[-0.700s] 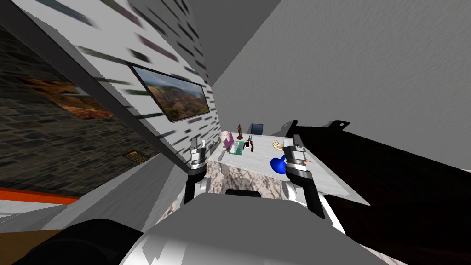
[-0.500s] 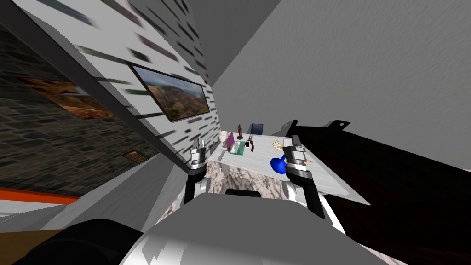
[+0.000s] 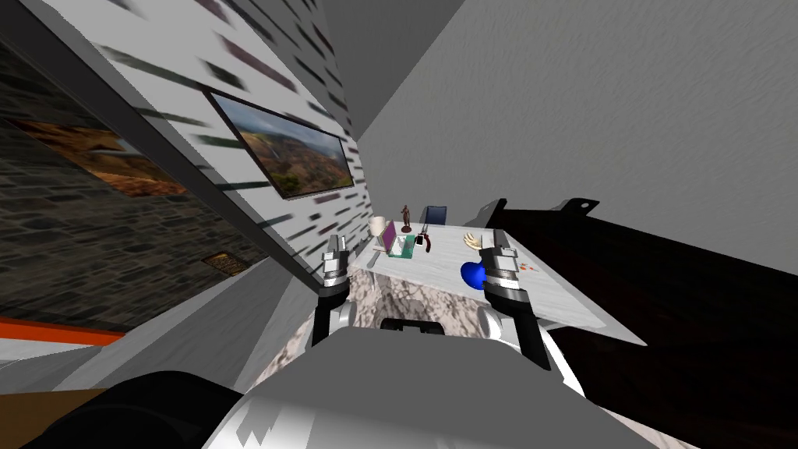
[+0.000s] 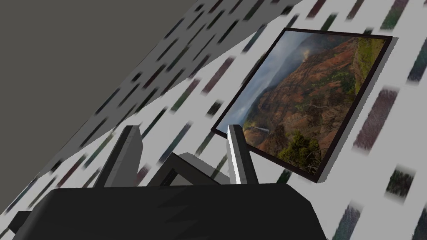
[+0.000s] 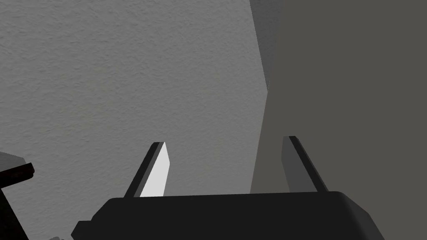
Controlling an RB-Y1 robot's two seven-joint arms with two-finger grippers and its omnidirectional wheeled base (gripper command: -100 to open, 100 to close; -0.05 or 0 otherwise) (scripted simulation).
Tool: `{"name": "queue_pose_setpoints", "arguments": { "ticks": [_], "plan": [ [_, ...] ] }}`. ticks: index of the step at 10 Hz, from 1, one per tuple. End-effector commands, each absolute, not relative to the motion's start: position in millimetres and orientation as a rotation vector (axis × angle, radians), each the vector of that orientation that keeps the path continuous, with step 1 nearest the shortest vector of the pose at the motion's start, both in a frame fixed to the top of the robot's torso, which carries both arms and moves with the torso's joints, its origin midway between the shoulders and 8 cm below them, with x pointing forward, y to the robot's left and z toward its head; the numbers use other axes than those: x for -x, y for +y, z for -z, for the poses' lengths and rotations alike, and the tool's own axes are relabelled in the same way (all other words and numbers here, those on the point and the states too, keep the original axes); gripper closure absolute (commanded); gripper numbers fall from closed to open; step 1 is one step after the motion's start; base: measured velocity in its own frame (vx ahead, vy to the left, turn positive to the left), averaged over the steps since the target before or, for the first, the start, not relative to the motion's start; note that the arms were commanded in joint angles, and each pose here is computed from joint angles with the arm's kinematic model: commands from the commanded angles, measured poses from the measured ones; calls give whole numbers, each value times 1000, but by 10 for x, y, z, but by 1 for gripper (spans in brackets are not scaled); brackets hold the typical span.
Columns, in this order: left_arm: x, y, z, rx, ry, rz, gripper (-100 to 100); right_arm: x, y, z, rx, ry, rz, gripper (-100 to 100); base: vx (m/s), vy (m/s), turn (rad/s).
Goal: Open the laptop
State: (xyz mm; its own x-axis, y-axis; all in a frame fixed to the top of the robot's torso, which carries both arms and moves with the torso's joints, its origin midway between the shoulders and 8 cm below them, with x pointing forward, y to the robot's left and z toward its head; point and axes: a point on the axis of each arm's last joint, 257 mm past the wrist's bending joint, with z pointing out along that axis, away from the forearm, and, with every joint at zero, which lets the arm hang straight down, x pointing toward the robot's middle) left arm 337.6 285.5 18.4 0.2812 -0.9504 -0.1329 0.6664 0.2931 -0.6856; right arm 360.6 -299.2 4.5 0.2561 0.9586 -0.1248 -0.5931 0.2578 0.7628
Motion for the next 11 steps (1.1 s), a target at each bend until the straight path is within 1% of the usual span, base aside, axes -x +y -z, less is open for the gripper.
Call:
{"name": "queue_pose_setpoints", "arguments": {
  "ticks": [1, 2, 3, 8, 11],
  "plan": [
    [-3376, 2855, -184, 569, 593, 1164, 0, -3606, -2992, -45, -663, 666, -1164, 0, 0, 0, 0],
    [-3376, 2855, -184, 569, 593, 1165, 0, -3606, -2992, -45, -663, 666, -1164, 0, 0, 0, 0],
    [-3399, 2828, -169, 548, 623, 1163, -100, -3606, -2992, -45, -663, 666, -1164, 0, 8, 0, -20],
    [-3550, 2771, -35, 498, 744, 1138, -100, -3607, -2993, -42, -664, 667, -1164, 0, 10, 5, -42],
    [-3784, 2818, 203, 509, 854, 1078, -100, -3607, -2993, -42, -664, 667, -1164, 0, 32, 12, -129]
  ]
}}
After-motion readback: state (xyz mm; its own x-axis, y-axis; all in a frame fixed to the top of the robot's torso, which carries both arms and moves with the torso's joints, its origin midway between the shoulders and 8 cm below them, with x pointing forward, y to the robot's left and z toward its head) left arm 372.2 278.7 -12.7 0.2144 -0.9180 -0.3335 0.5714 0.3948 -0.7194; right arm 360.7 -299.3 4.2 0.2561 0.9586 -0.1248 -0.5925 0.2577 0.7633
